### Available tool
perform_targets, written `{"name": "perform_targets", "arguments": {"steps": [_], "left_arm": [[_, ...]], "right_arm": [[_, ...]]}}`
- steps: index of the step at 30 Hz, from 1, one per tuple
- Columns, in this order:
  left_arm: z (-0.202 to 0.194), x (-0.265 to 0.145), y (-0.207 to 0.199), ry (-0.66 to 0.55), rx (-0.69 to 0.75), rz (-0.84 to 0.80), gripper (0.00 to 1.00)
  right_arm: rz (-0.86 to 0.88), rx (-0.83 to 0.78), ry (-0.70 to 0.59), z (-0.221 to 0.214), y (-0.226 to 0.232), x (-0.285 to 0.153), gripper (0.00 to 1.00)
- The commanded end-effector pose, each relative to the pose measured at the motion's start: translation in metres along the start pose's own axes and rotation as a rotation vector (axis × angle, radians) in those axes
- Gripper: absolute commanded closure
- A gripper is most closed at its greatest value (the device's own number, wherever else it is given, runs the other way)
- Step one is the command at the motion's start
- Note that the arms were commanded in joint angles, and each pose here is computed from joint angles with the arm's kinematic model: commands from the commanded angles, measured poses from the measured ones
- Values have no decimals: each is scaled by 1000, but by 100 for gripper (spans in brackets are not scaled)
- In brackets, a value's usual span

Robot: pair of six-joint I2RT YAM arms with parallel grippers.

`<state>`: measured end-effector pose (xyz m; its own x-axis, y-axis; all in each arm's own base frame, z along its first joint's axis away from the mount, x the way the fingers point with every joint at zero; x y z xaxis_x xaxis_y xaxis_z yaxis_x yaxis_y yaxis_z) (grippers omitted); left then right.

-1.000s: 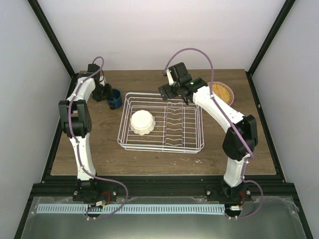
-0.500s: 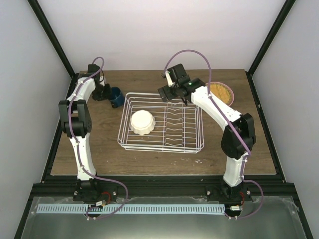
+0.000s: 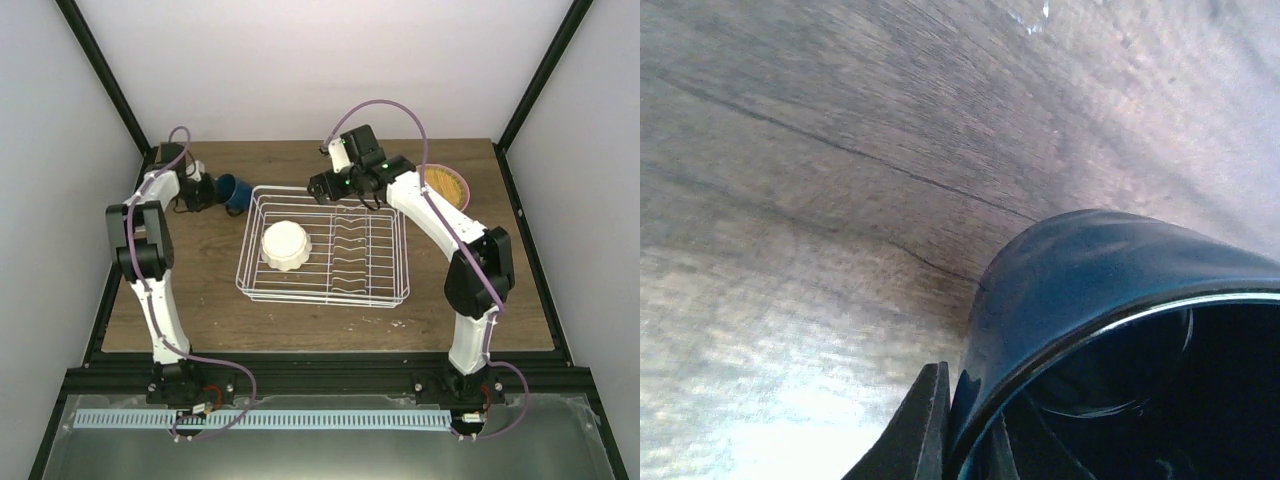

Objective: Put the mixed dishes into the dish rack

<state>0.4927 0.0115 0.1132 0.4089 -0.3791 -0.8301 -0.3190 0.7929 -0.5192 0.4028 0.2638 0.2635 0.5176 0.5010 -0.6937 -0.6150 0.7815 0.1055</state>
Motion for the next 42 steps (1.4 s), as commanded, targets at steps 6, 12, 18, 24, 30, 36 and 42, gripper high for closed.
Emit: {"name": "perform_targets", "arguments": {"steps": [6,12,18,24,30,36,42], "left_arm": [[29,-105,-67,-289,61,-479,100],[30,-143,-94,-361,119,-610,100],[11,-161,-120,-343,136,-773,100],[-32,-159,-156,-261,190,-859,100],[-75,-155,-179,-202,185,-913,100],[-97,-155,-183,-176,167,-920,100],[-113,-155,-197,-157,173,-954,100]], "right_arm": [[563,18,-146,23,51,-24,11],[762,22,-153,23,66,-28,16],[1033,168,-170,29,51,-36,22],[1176,226,-183,24,50,-31,21],[1201,249,-179,21,48,-22,23],[1191,268,-179,17,46,-14,26],[1181,280,-170,12,45,-4,33]]}}
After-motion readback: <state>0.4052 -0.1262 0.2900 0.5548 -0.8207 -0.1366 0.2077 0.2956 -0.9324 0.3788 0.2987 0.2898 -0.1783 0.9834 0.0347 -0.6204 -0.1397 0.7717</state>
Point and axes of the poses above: each gripper's point midway between its finger pads, its own x axis out along the fingers, its own y axis along the line the jaws close on, z = x × y, the point moved 6 cm from there along -x, back along the fingers, and after that the axes turned 3 degrees about -x, right-handed, at the moved point
